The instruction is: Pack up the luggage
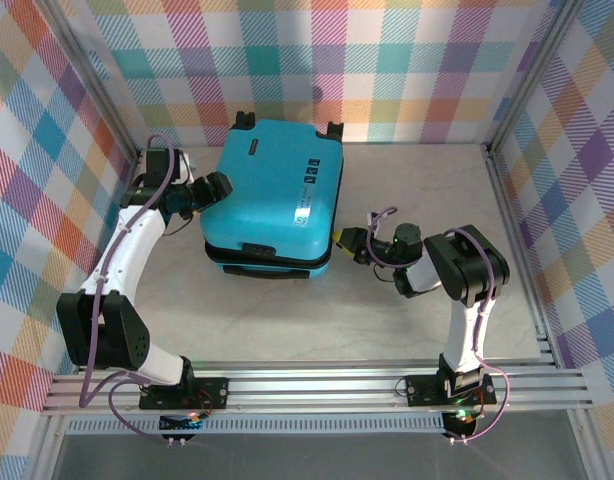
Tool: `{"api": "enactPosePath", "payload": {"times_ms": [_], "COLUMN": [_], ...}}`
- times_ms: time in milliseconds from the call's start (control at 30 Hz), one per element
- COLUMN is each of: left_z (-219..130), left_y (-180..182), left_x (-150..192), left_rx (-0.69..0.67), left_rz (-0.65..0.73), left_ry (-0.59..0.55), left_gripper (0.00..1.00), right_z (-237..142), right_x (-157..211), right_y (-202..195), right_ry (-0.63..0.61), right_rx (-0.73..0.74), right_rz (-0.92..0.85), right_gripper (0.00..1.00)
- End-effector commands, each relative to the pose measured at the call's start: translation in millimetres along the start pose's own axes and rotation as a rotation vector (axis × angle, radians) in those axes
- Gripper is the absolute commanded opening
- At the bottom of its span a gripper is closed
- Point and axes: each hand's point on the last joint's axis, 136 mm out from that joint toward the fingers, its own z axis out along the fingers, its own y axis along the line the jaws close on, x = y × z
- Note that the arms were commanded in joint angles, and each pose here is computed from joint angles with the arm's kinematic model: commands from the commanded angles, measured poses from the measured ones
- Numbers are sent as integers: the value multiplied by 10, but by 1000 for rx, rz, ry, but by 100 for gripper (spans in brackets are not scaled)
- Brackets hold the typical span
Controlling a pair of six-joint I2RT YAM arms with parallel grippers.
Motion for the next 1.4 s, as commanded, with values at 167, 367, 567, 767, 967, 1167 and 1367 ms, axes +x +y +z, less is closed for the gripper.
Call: {"api": "enactPosePath", "payload": {"times_ms": [167,367,567,767,967,1167,1367], "left_z": [-105,-107,-112,-92,-120,-166,-136], "left_y": [-112,-91,-94,-79,-74,-91,-91], "left_x": [37,47,39,49,53,46,58], "left_rx": [49,40,41,37,33,38,44], "left_rz": [12,17,19,18,23,26,21], "left_ry": [-4,-4,-9,-7,-11,-21,-15], "left_gripper": [83,82,82,82,82,82,82], "right_z": [-8,24,51,51,11,105,134], "right_x": [-38,-22,-37,-57,-81,-58,-73], "right_y": [81,-3,-3,149,129,193,401], "right_ry": [-20,-13,-12,-12,-12,24,40], "right_rx": [-33,-22,-25,-52,-50,-76,-117], "right_rz": [43,75,98,88,90,94,73], "right_gripper": [51,59,59,58,58,59,57]}}
